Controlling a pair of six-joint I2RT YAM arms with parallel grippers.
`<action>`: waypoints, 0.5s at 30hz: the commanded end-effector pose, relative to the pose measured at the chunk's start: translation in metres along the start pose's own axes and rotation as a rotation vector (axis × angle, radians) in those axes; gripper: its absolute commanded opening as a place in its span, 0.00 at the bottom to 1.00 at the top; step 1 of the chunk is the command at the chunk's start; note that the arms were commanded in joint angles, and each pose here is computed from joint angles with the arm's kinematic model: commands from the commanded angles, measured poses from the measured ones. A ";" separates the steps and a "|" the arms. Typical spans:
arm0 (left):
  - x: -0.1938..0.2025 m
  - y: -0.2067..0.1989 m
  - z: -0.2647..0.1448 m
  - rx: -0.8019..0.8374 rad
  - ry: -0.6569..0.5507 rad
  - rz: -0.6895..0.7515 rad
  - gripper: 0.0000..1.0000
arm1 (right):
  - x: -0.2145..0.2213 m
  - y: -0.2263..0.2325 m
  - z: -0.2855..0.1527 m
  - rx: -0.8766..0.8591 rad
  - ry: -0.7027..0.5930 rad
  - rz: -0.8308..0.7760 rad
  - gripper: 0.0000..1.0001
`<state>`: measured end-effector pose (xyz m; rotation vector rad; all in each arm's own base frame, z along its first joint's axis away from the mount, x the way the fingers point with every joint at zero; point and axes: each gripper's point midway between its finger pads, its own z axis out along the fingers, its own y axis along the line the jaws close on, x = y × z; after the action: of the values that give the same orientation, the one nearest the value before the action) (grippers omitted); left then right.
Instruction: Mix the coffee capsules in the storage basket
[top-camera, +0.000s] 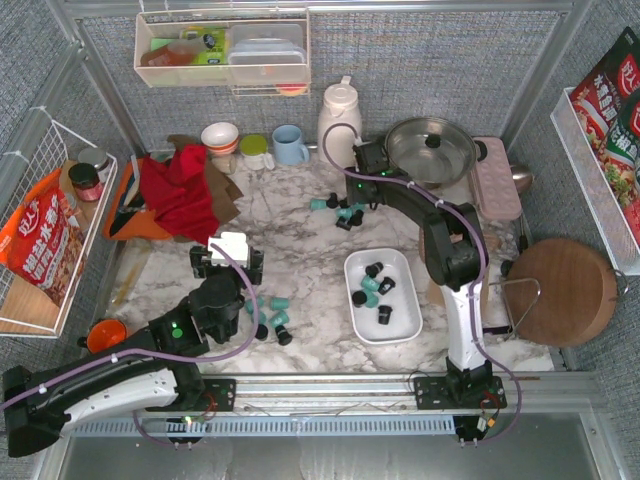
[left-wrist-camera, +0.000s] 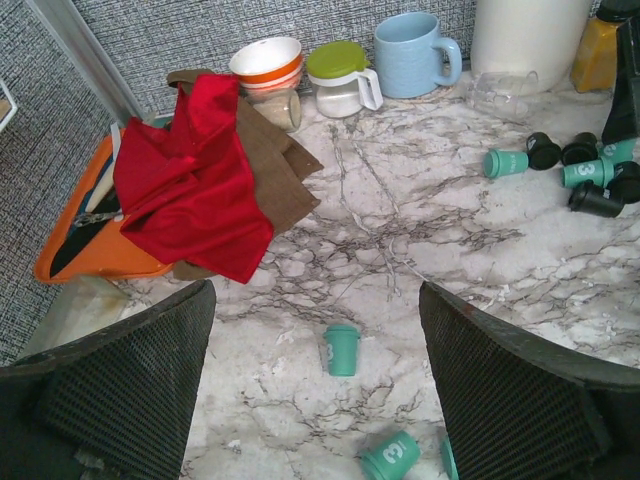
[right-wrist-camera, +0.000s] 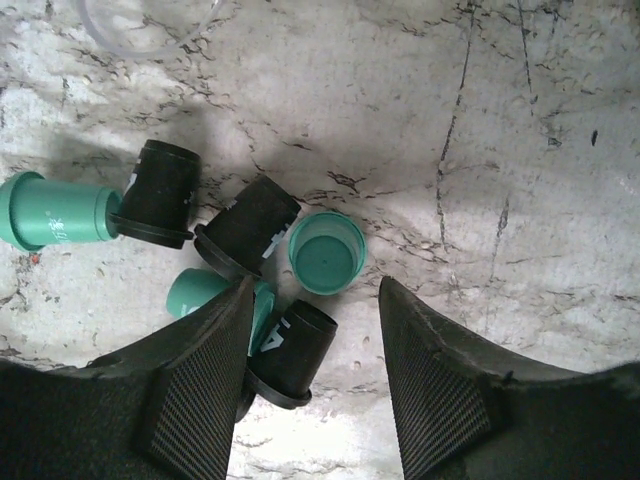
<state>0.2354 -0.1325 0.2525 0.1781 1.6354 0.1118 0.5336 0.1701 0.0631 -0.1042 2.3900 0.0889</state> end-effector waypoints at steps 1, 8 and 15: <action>-0.007 0.003 0.000 -0.011 -0.015 -0.027 0.91 | -0.007 0.001 0.005 0.018 -0.027 -0.020 0.57; -0.008 0.004 -0.001 -0.010 -0.017 -0.035 0.91 | -0.003 -0.006 0.020 0.068 0.008 -0.059 0.56; -0.009 0.007 -0.002 -0.017 -0.019 -0.042 0.91 | -0.002 -0.001 0.021 0.048 0.017 -0.052 0.43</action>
<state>0.2342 -0.1292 0.2565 0.1601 1.6276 0.1009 0.5518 0.1694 0.0463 -0.1401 2.3981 0.0063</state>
